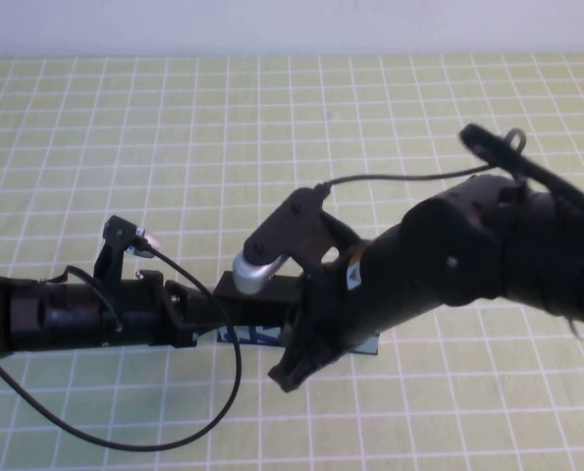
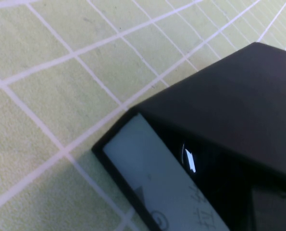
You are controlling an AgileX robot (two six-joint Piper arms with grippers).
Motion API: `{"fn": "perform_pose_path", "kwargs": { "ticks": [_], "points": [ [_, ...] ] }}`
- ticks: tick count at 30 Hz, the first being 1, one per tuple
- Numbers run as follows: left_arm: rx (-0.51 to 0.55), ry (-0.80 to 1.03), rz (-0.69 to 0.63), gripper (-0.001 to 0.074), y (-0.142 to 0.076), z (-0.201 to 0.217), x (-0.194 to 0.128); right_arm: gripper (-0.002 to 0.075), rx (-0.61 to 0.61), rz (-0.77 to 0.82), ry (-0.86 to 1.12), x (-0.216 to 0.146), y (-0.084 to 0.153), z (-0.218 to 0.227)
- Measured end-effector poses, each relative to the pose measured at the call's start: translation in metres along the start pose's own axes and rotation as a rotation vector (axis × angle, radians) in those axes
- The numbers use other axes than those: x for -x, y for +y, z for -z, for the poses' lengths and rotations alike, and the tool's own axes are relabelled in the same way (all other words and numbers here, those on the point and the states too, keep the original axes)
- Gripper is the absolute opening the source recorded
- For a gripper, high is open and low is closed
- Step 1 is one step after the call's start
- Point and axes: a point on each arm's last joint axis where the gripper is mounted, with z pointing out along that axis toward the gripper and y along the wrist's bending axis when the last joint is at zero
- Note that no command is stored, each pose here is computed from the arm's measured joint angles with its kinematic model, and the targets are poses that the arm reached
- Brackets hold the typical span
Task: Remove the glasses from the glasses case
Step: Pick up the glasses from the glasses case
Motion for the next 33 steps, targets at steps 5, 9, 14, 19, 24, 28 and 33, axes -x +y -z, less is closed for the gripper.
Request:
{"fn": "perform_pose_path", "kwargs": {
  "ticks": [5,9,14,19,24,28,33],
  "points": [
    [0.000,0.000,0.000,-0.0004,0.000,0.000,0.000,-0.0013,-0.042,-0.081,0.063,-0.008,-0.008,-0.028],
    [0.000,0.000,0.000,-0.0004,0.000,0.000,0.000,-0.0016,-0.092,-0.114,0.034,-0.007,-0.015,-0.039],
    [0.000,0.000,0.003,-0.0004,0.000,0.000,0.000,-0.0015,-0.133,-0.161,-0.025,0.002,-0.035,-0.038],
    [0.000,0.000,0.006,-0.0004,0.000,0.000,0.000,-0.0016,-0.171,-0.211,-0.060,0.012,-0.062,-0.040],
    [0.000,-0.001,0.006,-0.0004,0.000,0.000,0.000,-0.0016,-0.192,-0.230,-0.101,0.025,-0.078,-0.039],
    [0.000,-0.001,0.006,-0.0004,0.000,0.000,0.000,-0.0018,-0.205,-0.245,-0.128,0.036,-0.089,-0.041],
    [0.000,-0.001,0.009,-0.0004,0.000,0.000,0.000,-0.0018,-0.208,-0.292,-0.064,0.035,-0.110,-0.060]
  ]
}}
